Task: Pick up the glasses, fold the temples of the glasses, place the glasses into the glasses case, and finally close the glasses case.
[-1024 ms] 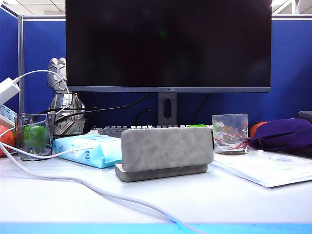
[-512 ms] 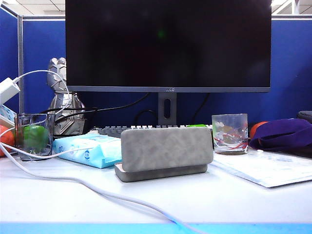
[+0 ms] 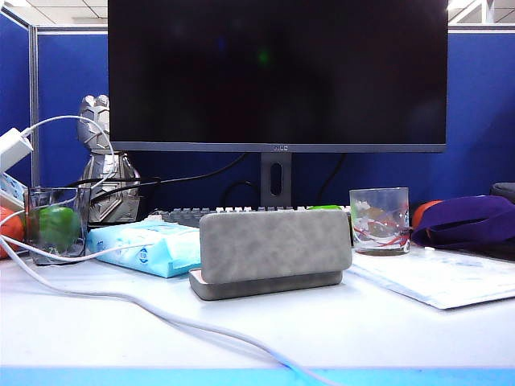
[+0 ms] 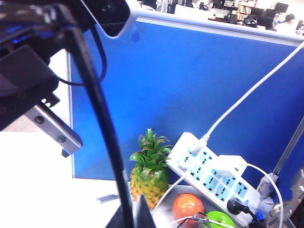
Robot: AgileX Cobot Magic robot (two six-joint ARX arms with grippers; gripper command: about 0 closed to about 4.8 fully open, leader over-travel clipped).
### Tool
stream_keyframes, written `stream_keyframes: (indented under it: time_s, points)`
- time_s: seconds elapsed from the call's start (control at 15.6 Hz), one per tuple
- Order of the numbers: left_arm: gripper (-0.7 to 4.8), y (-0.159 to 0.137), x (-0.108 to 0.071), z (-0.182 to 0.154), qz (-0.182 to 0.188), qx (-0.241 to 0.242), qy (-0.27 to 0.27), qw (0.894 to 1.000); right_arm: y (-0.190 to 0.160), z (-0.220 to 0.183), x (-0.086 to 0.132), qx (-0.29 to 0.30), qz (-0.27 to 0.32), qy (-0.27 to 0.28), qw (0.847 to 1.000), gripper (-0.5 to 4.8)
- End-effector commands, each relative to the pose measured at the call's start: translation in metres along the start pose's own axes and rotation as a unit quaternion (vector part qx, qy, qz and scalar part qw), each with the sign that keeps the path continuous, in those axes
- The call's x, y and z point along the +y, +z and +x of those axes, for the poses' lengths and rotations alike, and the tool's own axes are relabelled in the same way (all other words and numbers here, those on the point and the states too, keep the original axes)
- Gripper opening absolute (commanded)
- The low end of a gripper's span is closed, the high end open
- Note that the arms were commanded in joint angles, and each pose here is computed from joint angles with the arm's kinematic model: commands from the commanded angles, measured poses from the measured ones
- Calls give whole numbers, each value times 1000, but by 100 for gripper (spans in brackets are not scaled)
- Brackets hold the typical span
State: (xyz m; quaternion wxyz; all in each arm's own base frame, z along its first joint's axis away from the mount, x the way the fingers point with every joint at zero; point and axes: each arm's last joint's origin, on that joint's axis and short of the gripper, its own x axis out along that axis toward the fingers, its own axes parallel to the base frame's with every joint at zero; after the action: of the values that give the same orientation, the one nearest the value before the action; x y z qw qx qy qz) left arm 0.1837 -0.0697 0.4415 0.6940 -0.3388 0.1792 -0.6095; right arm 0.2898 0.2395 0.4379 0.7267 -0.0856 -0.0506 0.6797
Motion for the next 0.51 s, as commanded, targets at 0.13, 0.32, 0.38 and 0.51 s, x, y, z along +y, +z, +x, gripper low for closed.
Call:
stream_keyframes:
  time_s: [0.13,0.32,0.38,0.51]
  points:
    - [-6,1,-4,0,11,2,-7,1000,5,0,2,-7,-7,4,1000,-5]
    - [-6,1,-4,0,11,2,-7,1000,5,-1,1,-6,-6,-2,1000,-5]
    - [-6,1,-4,0,12,2,-7,1000,5,-1,1,-6,-5,-2,1000,2]
    - [-6,1,-4,0,16,1,-7,1000,5,-1,1,-4,-1,-12,1000,286]
